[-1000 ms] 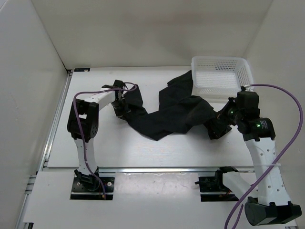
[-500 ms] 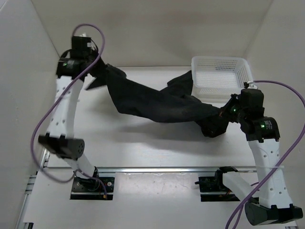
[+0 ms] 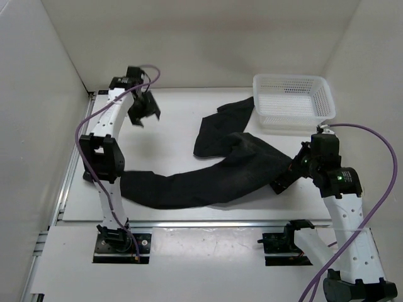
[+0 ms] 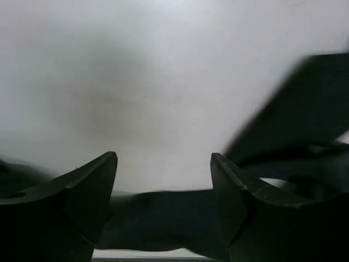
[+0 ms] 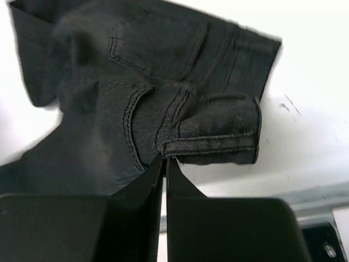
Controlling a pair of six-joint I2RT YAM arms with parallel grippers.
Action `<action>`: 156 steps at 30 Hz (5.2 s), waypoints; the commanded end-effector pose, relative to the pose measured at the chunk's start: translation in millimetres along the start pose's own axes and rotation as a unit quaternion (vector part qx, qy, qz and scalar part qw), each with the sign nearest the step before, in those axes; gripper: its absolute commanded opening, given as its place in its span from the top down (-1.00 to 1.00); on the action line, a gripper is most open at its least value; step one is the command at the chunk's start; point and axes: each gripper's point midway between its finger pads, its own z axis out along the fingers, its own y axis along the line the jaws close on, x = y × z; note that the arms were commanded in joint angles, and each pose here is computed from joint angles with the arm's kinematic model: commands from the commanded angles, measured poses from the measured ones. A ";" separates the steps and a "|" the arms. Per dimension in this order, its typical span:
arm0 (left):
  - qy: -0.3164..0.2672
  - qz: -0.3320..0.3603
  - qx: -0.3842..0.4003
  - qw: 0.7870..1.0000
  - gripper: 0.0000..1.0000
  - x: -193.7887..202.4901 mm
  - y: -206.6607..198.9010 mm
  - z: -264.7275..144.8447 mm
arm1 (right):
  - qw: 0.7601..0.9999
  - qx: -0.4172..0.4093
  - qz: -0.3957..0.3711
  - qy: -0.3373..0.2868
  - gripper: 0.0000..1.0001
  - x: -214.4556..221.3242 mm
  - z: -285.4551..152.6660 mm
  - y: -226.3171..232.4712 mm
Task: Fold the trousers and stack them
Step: Flatten the trousers out
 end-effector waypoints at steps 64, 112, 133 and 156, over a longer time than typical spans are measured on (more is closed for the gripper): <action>0.060 0.011 -0.047 0.997 0.18 21.9 -12.3 1.1 | 0.999 0.024 -0.006 -0.023 1.00 -18.5 8.8 -4.6; 0.086 -0.146 -0.049 0.984 -1.00 20.7 42.7 123.8 | 0.999 0.025 -0.018 -0.014 1.00 -19.4 -1.5 -5.6; 0.042 -0.151 -0.097 0.983 0.79 -13.8 89.3 83.2 | 0.999 0.021 -0.026 -0.034 1.00 -38.4 -17.5 0.6; 0.008 -0.035 -0.203 0.978 -0.47 -30.5 149.1 8.0 | 0.990 0.116 0.017 -0.075 1.00 -22.9 -28.8 -45.8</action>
